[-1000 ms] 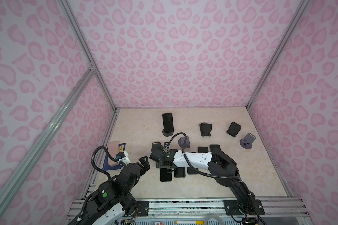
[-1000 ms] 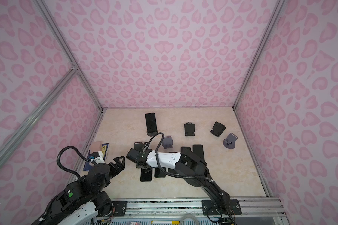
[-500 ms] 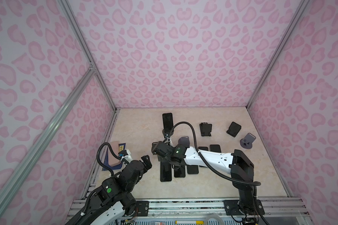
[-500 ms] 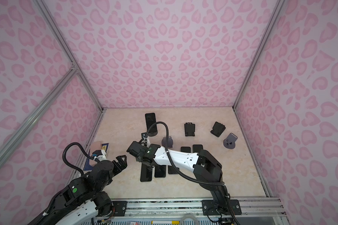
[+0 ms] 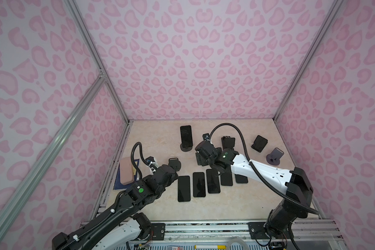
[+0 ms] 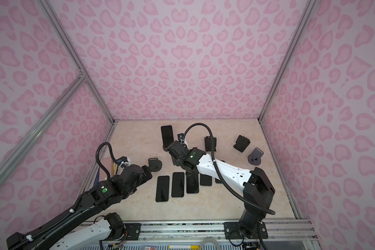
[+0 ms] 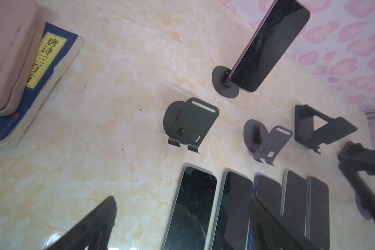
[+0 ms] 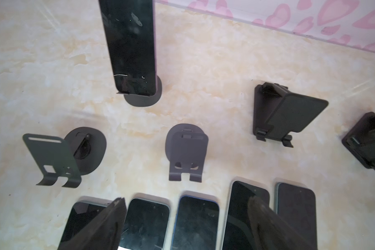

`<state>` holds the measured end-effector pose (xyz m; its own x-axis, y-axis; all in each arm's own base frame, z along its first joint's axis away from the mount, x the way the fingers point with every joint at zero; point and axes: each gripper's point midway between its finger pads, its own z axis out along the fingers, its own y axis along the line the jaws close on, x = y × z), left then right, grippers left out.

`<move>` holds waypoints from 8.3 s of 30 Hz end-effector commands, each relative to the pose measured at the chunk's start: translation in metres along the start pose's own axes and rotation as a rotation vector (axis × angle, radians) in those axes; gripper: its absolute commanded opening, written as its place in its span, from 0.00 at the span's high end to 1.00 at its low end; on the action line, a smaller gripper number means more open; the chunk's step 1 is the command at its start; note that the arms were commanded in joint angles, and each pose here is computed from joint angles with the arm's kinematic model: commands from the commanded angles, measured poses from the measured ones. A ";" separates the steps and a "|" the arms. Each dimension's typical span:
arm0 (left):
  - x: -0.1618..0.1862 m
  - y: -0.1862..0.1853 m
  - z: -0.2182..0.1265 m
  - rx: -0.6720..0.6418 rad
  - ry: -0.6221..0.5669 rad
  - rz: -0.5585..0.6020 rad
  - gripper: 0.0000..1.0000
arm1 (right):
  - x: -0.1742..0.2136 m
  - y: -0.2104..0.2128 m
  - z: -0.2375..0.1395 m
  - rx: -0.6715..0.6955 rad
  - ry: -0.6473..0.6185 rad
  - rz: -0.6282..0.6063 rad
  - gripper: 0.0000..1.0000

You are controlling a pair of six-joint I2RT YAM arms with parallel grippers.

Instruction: Remove the phone from the phone stand

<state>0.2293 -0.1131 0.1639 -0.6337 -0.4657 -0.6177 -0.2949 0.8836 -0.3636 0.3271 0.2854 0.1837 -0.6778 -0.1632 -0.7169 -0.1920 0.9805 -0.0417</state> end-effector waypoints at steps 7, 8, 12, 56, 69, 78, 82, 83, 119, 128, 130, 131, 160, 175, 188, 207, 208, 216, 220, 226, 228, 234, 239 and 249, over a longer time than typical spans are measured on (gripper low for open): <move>0.015 -0.028 0.016 -0.004 0.124 0.053 0.01 | 0.012 -0.034 -0.002 -0.027 -0.030 0.071 0.10; 0.014 -0.030 0.015 -0.003 0.122 0.060 0.01 | 0.010 -0.038 -0.005 -0.029 -0.035 0.084 0.10; 0.001 -0.036 0.010 -0.016 0.092 0.099 0.00 | 0.006 -0.056 -0.013 -0.002 -0.085 0.122 0.10; -0.018 0.037 -0.049 0.074 -0.095 0.016 0.01 | -0.105 0.070 0.124 -0.182 -0.071 0.037 0.02; -0.019 0.032 -0.051 0.093 -0.086 0.040 0.01 | -0.125 0.080 0.147 -0.153 -0.079 0.065 0.02; -0.020 0.031 -0.052 0.096 -0.089 0.038 0.01 | -0.124 0.085 0.160 -0.177 -0.066 0.087 0.02; -0.020 0.031 -0.052 0.093 -0.089 0.040 0.01 | -0.126 0.088 0.161 -0.192 -0.073 0.086 0.02; -0.020 0.031 -0.052 0.094 -0.089 0.039 0.01 | -0.127 0.088 0.160 -0.196 -0.076 0.090 0.02; -0.021 0.039 -0.051 0.072 -0.118 0.053 0.01 | -0.114 0.092 0.191 -0.110 -0.072 0.111 0.24; -0.022 0.040 -0.051 0.069 -0.124 0.061 0.00 | -0.119 0.096 0.182 -0.119 -0.084 0.092 0.28; -0.023 0.040 -0.051 0.072 -0.126 0.061 0.00 | -0.120 0.096 0.179 -0.121 -0.083 0.091 0.29; -0.023 0.040 -0.052 0.074 -0.126 0.062 0.01 | -0.120 0.096 0.177 -0.121 -0.084 0.087 0.29; -0.031 0.000 -0.046 0.160 -0.125 0.072 0.00 | -0.113 -0.005 0.026 -0.031 -0.170 -0.013 0.30; -0.025 -0.071 -0.029 0.314 -0.033 0.121 0.01 | 0.017 -0.206 -0.011 0.255 -0.084 0.194 0.31; -0.023 -0.106 -0.033 0.406 0.021 0.180 0.01 | 0.071 -0.270 -0.007 0.319 0.045 0.152 0.30; -0.027 -0.109 -0.032 0.393 0.001 0.267 0.03 | 0.120 -0.273 0.043 0.209 0.427 0.097 0.29; -0.027 -0.109 -0.031 0.391 -0.003 0.267 0.03 | 0.120 -0.275 0.044 0.217 0.433 0.083 0.28; -0.020 -0.108 -0.022 0.376 0.023 0.269 0.03 | 0.132 -0.280 0.055 0.202 0.511 0.096 0.28; -0.022 -0.104 -0.022 0.364 0.007 0.265 0.03 | 0.136 -0.281 0.054 0.214 0.542 0.110 0.27; -0.019 -0.099 -0.021 0.357 0.012 0.254 0.03 | 0.147 -0.278 0.059 0.195 0.578 0.112 0.27; -0.019 -0.098 -0.022 0.353 0.013 0.254 0.03 | 0.150 -0.274 0.063 0.173 0.596 0.112 0.27; -0.021 -0.095 -0.025 0.358 0.000 0.250 0.03 | 0.153 -0.274 0.069 0.168 0.620 0.108 0.27; -0.026 -0.094 -0.027 0.345 -0.019 0.262 0.03 | 0.159 -0.272 0.072 0.156 0.644 0.111 0.26; -0.018 -0.096 -0.024 0.353 0.022 0.257 0.03 | 0.166 -0.262 0.079 0.081 0.691 0.123 0.24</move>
<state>0.2526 -0.1880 0.2275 -0.6647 -0.2283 -0.7113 0.1354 0.8996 -0.4153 0.3227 0.0064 0.0227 -0.9898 -0.0437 -0.1355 -0.0323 0.9958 -0.0852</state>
